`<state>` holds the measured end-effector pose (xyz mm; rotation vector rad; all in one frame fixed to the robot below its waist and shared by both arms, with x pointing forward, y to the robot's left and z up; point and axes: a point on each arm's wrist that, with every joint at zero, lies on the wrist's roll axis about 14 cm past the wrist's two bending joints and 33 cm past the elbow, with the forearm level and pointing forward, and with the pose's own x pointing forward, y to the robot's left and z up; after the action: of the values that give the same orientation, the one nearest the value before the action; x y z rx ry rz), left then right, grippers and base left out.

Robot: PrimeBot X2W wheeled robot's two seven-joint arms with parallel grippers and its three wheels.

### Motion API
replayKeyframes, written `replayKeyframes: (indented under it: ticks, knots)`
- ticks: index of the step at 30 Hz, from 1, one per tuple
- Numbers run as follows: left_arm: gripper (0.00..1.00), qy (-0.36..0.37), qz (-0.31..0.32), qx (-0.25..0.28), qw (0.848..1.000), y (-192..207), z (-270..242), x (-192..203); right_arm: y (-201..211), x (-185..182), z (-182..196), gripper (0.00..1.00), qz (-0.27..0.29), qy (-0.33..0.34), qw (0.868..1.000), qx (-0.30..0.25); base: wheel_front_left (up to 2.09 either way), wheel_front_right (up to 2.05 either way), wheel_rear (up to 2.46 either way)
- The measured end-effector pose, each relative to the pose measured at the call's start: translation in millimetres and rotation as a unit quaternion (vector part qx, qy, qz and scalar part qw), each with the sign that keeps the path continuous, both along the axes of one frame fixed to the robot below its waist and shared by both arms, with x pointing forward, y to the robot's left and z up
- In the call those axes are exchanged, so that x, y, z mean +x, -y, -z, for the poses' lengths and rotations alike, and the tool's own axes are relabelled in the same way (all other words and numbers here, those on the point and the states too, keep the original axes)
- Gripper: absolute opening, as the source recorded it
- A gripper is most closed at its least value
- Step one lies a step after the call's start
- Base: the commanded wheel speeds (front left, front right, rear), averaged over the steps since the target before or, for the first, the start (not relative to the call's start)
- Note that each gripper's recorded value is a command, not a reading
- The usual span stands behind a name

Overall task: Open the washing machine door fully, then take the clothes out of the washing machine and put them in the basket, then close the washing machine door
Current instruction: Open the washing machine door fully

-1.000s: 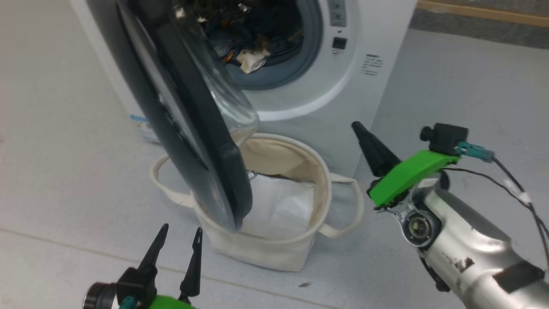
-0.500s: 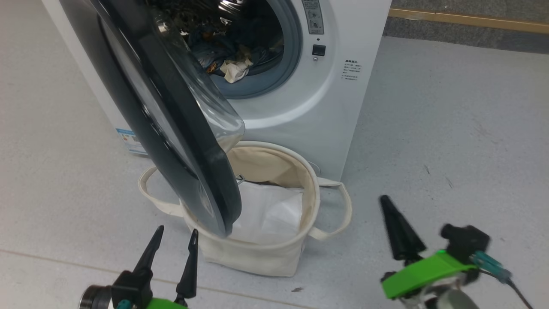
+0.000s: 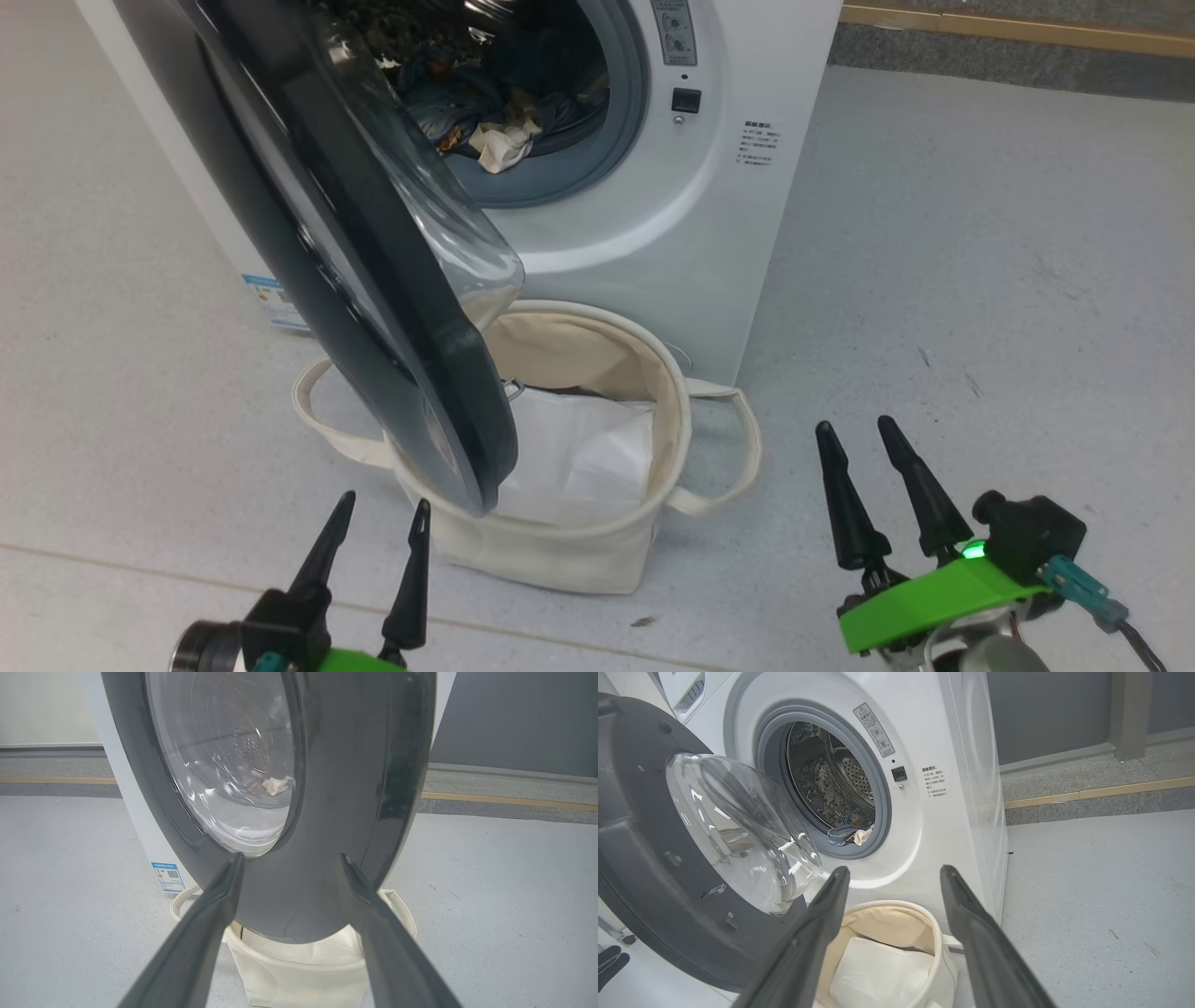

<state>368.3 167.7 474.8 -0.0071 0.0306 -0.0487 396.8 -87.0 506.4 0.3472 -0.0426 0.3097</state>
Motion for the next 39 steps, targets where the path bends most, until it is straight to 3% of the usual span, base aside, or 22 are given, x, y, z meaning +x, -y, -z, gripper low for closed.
replayKeyframes:
  ticks: [22, 29, 34, 35, 36, 39]
  knots:
    - [1.00, 0.014, -0.019, -0.014, 1.000, -11, -9, 4, -6, 4, 10, 1.00, -0.009, -0.014, 1.000, 0.000, 0.00, 0.00, 0.00]
    - [1.00, 0.106, -0.037, -0.024, 0.993, -22, -68, 18, -9, 10, 13, 1.00, -0.012, -0.017, 1.000, 0.001, 0.00, 0.00, 0.00]
    - [0.99, 0.227, -0.031, -0.031, 0.973, -21, -144, 23, -10, 14, 17, 1.00, -0.013, -0.022, 1.000, 0.002, 0.00, 0.00, 0.00]
    - [0.79, 0.245, -0.024, -0.033, 0.969, -17, -156, 22, -10, 14, 18, 1.00, -0.013, -0.024, 1.000, 0.002, 0.00, 0.00, 0.00]
    - [0.02, 0.261, -0.014, -0.037, 0.965, -12, -166, 21, -10, 14, 19, 1.00, -0.013, -0.026, 1.000, 0.002, 0.00, 0.00, 0.00]
    - [0.00, 0.282, 0.022, -0.057, 0.957, 11, -181, 20, -10, 17, 21, 1.00, -0.013, -0.027, 1.000, 0.002, 0.00, 0.00, 0.00]
